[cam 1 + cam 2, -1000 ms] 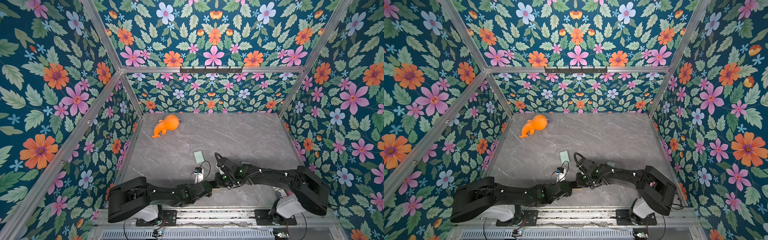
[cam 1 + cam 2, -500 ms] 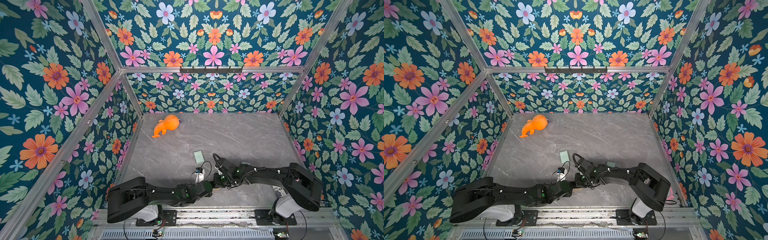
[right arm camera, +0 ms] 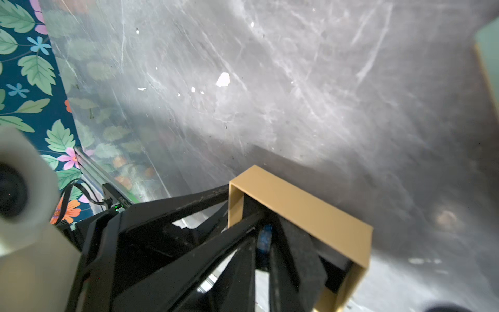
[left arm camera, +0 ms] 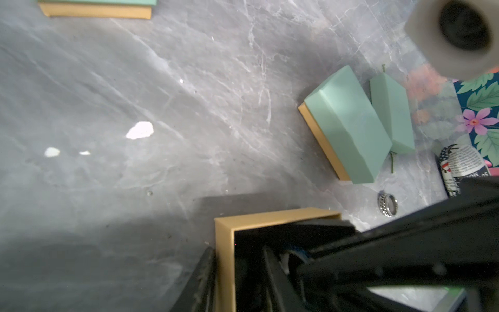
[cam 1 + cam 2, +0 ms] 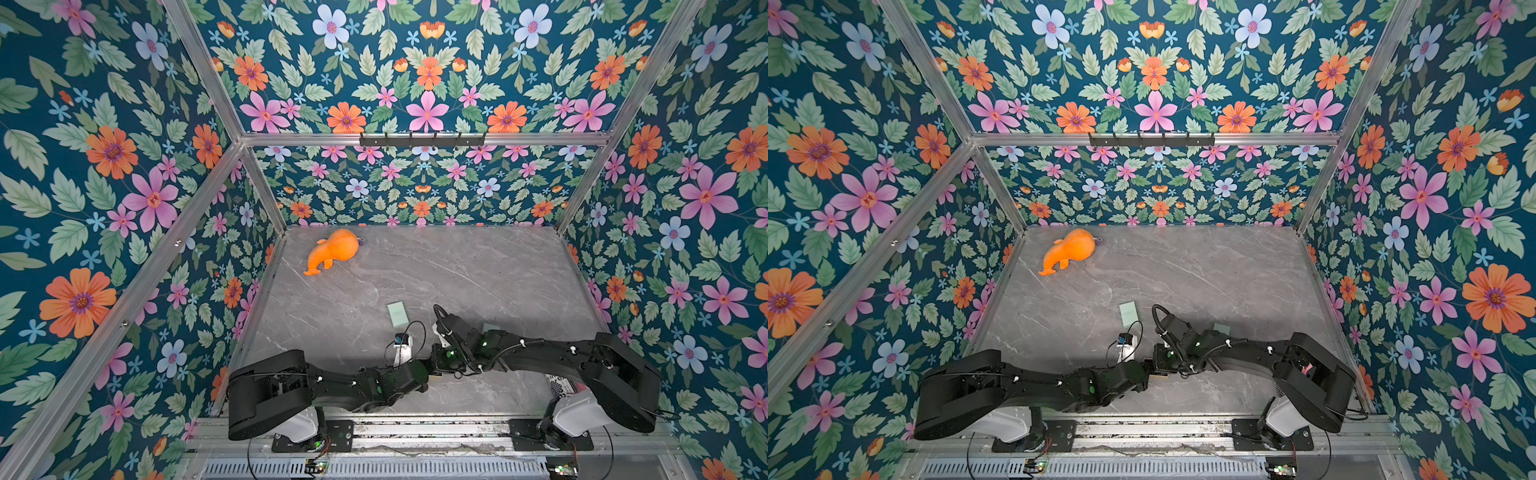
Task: Take the rings out of the lift-off lid box
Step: Take out the ring from the jewelry box.
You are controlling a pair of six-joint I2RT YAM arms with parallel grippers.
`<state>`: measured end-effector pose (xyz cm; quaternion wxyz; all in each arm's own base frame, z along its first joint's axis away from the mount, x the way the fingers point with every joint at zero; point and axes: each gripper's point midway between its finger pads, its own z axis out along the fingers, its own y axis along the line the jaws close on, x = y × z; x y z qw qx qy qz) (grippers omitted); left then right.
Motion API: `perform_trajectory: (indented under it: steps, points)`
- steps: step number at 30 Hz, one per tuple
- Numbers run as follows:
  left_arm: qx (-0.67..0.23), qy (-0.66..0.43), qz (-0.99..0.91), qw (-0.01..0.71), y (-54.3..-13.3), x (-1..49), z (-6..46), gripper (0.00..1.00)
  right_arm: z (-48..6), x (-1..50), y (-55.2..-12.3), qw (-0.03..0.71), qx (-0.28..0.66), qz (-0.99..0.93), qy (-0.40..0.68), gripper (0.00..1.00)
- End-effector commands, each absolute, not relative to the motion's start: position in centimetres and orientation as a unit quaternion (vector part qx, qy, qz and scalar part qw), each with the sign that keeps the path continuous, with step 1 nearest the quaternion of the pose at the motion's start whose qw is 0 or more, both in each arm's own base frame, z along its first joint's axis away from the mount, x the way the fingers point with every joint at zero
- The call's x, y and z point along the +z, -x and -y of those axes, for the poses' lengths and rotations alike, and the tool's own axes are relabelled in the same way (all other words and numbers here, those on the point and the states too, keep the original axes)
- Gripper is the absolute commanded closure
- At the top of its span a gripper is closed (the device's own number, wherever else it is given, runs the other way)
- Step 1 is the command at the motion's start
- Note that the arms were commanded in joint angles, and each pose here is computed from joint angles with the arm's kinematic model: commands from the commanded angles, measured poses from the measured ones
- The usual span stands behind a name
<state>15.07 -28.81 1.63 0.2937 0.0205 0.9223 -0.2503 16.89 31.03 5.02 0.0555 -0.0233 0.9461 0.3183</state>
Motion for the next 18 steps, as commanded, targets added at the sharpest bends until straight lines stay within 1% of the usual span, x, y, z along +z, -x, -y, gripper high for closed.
perform_trajectory:
  steps: [1,12,18]
  points:
    - [-0.200,-0.042,-0.949,0.241,-13.3,-1.2,26.8,0.67,-32.5,6.8,-17.0,0.060,0.371,-0.926,0.028,0.92]
    - [-0.192,-0.047,-0.950,0.240,-13.3,-1.3,26.7,0.68,-31.4,8.4,-17.1,0.082,0.385,-0.919,0.024,0.92]
    - [-0.178,-0.054,-0.947,0.261,-13.9,-0.2,26.1,0.66,-28.1,8.3,-16.9,0.102,0.354,-0.929,0.005,0.92]
